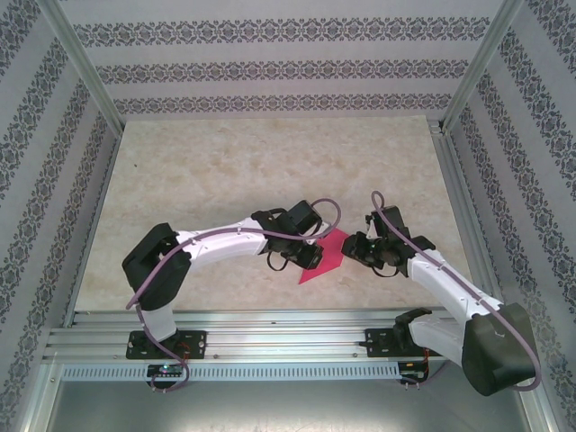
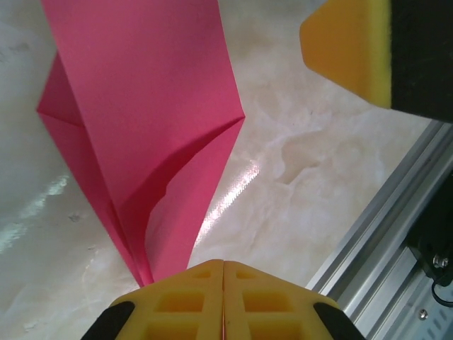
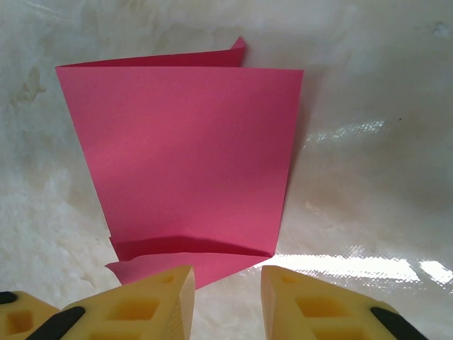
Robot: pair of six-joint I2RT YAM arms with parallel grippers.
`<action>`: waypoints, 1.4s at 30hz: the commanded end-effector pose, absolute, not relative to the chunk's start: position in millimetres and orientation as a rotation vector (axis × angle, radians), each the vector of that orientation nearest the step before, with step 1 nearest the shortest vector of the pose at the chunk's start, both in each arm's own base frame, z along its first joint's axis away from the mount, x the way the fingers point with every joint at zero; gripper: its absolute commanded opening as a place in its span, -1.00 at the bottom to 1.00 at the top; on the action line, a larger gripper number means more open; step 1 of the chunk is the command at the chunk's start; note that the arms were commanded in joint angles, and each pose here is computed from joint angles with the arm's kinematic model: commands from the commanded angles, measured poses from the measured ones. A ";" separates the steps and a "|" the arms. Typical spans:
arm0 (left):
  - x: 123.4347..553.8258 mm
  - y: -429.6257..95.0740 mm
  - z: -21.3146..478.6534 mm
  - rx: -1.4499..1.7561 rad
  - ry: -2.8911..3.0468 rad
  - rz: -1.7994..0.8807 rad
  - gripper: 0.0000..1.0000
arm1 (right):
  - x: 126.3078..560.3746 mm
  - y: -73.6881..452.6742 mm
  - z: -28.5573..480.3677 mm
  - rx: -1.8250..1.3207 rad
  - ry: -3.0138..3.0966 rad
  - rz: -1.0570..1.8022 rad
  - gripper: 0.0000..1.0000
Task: Fold a paper plane with a square sheet of paper (pick it up from the middle)
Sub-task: Move the paper to the center of the table.
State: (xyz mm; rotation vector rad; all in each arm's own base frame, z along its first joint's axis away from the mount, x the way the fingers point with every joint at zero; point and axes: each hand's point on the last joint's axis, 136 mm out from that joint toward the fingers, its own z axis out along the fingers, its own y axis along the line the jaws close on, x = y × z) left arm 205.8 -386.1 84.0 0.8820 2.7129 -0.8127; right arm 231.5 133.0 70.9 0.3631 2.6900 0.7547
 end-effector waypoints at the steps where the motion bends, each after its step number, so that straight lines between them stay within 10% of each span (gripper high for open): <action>1: 200.3 -400.7 92.5 0.878 2.722 -0.970 -0.80 | 240.2 131.8 73.0 0.409 2.639 0.751 -0.38; 42: 270.1 -366.4 19.6 0.565 2.804 -0.735 -0.88 | 254.5 177.2 25.6 0.478 2.701 0.947 -0.17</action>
